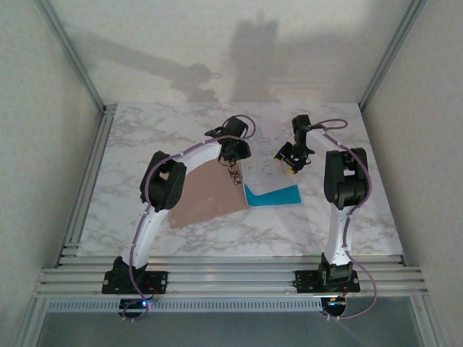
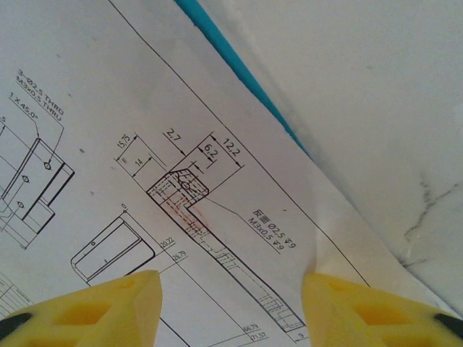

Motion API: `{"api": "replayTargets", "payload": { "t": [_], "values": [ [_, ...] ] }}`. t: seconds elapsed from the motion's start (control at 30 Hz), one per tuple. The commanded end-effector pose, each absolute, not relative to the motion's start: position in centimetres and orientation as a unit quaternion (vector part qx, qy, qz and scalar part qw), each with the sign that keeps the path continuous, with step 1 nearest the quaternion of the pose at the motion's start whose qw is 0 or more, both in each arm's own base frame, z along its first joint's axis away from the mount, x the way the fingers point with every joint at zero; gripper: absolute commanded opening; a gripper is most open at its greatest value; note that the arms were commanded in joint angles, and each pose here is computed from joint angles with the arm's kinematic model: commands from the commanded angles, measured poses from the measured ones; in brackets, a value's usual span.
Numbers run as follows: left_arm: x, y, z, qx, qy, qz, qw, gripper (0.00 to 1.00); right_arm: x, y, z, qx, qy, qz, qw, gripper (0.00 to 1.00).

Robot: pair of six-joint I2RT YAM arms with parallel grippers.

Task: Put the files into the folder

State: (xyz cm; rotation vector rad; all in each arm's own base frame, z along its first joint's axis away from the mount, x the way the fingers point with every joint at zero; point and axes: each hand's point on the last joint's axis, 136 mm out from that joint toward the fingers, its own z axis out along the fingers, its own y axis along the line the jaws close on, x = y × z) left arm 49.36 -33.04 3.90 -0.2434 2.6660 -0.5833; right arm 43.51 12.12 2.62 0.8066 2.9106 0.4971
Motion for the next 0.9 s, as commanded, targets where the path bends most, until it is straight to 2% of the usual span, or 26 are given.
{"api": "replayTargets", "payload": {
  "t": [0.0, 0.2, 0.37, 0.53, 0.73, 0.87],
  "values": [
    [48.9, -33.3, 2.8, -0.086, 0.956, -0.21, 0.187, 0.35, 42.6, 12.5, 1.9, 0.263, 0.95, 0.167, 0.023, 0.56],
    [48.9, -33.0, 3.1, -0.085, 0.956, -0.205, 0.193, 0.3, 42.6, 12.5, 2.3, 0.26, 0.951, 0.167, 0.026, 0.56],
    [49.0, -32.9, 4.3, -0.082, 0.954, -0.202, 0.206, 0.21, 42.7, 12.4, 2.7, 0.261, 0.95, 0.168, 0.031, 0.56],
    [48.9, -33.0, 5.3, -0.08, 0.953, -0.201, 0.214, 0.0, 43.1, 12.3, 4.3, 0.258, 0.95, 0.17, 0.052, 0.59],
    [48.8, -33.0, 8.3, -0.086, 0.944, -0.22, 0.231, 0.0, 43.8, 11.7, 8.7, 0.258, 0.944, 0.174, 0.109, 0.71],
    [48.3, -32.6, 10.2, -0.09, 0.94, -0.23, 0.234, 0.0, 43.5, 11.6, 11.1, 0.263, 0.937, 0.184, 0.134, 0.72]
  ]
}}
